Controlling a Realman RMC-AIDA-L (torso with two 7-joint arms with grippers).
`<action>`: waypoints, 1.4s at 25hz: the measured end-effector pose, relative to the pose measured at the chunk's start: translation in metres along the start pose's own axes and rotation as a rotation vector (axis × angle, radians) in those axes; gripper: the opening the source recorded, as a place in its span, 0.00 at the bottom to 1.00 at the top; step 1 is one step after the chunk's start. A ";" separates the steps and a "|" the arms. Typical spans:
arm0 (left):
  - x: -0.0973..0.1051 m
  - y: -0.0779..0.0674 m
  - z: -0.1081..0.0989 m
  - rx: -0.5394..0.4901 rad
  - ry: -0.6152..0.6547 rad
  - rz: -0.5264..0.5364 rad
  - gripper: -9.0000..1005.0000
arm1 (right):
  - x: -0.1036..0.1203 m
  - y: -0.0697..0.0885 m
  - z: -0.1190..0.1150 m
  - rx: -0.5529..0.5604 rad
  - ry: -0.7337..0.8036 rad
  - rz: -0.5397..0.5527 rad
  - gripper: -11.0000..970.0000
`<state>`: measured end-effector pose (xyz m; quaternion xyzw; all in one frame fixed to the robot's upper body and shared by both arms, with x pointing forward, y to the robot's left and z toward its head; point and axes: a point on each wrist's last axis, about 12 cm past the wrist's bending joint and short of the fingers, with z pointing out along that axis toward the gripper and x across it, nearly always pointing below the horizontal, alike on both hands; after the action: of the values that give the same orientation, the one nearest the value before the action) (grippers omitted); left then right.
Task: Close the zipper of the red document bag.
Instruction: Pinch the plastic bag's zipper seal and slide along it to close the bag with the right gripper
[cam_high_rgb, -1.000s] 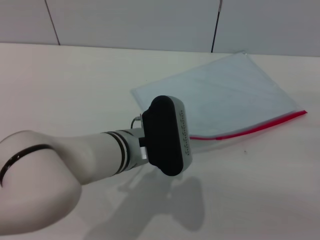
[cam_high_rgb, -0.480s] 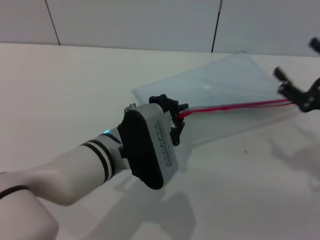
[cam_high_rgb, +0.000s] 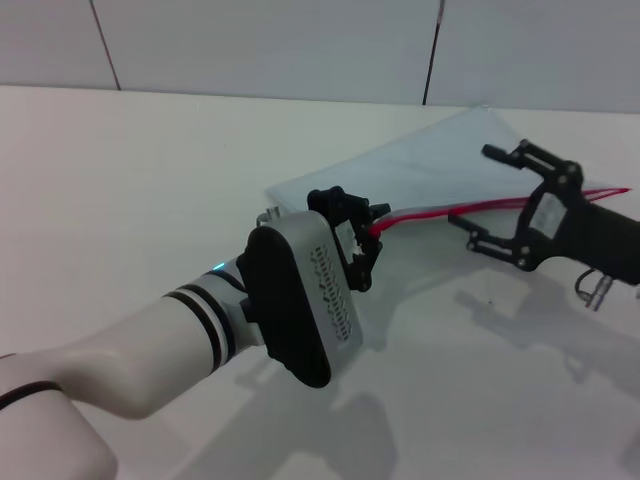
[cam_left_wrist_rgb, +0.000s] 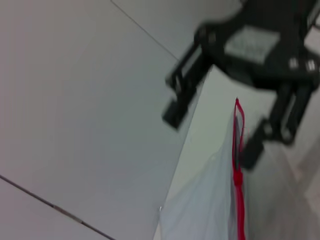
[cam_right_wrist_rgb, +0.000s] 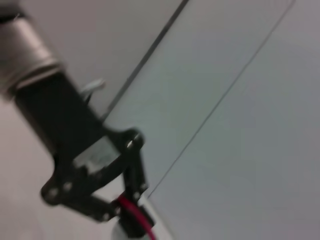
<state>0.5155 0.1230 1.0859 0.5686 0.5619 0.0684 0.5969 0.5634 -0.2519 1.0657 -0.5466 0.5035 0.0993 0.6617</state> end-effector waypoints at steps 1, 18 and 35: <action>0.000 0.000 0.000 0.000 -0.001 0.000 0.06 | 0.001 0.000 0.002 -0.017 0.010 -0.010 0.83; -0.002 0.001 -0.001 -0.001 -0.008 0.001 0.06 | 0.003 -0.005 0.013 -0.113 0.059 -0.093 0.74; -0.006 0.000 -0.003 -0.001 -0.022 0.001 0.06 | 0.004 -0.007 0.018 -0.125 0.080 -0.108 0.28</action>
<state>0.5111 0.1197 1.0901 0.5695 0.5548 0.0629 0.6033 0.5796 -0.2415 1.0650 -0.6167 0.4919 0.0727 0.6103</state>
